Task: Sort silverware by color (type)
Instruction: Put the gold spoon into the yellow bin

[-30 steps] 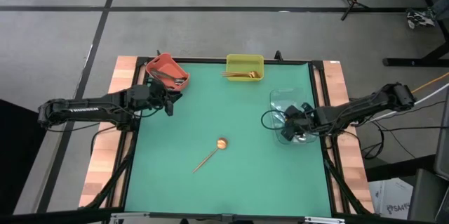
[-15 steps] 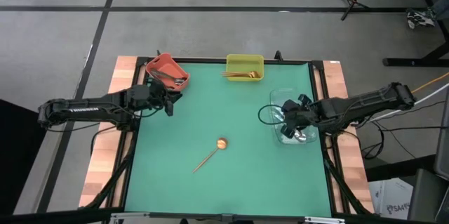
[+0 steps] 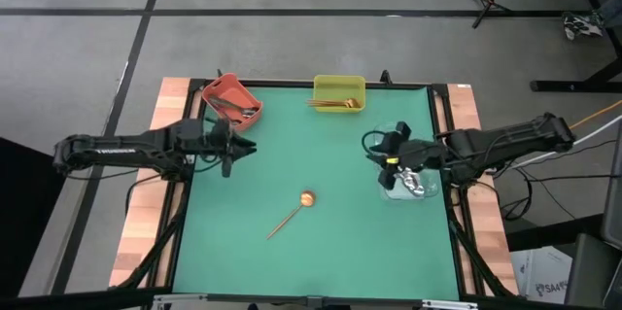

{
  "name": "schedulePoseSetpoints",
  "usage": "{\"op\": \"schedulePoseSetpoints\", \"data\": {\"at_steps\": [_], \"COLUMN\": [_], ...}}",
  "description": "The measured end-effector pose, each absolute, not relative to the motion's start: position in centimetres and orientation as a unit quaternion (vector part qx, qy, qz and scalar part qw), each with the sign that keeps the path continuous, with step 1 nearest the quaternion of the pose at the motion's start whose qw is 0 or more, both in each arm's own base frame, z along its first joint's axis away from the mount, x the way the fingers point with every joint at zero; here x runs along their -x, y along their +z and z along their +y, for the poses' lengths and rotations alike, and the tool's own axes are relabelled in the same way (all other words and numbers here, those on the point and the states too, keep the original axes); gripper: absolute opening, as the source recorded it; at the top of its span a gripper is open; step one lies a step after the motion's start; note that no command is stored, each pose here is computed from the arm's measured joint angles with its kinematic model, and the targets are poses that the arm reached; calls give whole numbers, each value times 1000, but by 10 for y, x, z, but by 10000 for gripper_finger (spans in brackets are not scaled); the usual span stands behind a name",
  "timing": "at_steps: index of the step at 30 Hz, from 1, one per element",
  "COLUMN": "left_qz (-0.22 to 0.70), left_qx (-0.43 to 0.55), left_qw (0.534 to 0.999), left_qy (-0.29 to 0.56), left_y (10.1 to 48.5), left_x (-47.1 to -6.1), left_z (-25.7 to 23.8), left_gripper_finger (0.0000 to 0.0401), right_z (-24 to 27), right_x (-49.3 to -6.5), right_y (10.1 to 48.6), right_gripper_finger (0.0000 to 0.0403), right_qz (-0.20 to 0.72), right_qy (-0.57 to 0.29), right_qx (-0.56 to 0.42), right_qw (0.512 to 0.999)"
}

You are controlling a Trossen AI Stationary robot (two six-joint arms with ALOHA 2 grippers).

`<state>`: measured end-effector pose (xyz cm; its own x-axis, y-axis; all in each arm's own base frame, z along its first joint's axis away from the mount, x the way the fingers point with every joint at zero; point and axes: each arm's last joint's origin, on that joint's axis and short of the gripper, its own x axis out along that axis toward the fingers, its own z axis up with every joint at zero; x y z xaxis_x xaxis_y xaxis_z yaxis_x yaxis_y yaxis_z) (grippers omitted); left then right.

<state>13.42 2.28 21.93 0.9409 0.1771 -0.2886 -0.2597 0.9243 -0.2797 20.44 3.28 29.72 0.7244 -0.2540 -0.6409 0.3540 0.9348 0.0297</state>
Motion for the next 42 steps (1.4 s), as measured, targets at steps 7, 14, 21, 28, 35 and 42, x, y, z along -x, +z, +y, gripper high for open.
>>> {"op": "schedulePoseSetpoints", "data": {"at_steps": [7,14,21,28,35,42], "left_qz": [81,14,12,15,3,4], "left_qx": [139,86,69,60,46,48], "left_qw": [986,996,998,998,998,998], "left_qy": [47,16,0,-13,-34,-32], "left_y": [232,245,243,241,239,218], "left_x": [-123,-100,-84,-76,-69,-78], "left_z": [13,6,2,0,-2,-2], "left_gripper_finger": [82,82,82,82,82,82], "right_z": [40,50,62,78,87,92], "right_x": [-234,-269,-315,-372,-409,-425], "right_y": [302,291,283,284,277,252], "right_gripper_finger": [104,104,104,104,104,104], "right_qz": [259,219,236,250,290,317], "right_qy": [-112,-72,-37,44,79,105], "right_qx": [-55,-34,8,79,113,107], "right_qw": [958,973,971,964,947,937]}}
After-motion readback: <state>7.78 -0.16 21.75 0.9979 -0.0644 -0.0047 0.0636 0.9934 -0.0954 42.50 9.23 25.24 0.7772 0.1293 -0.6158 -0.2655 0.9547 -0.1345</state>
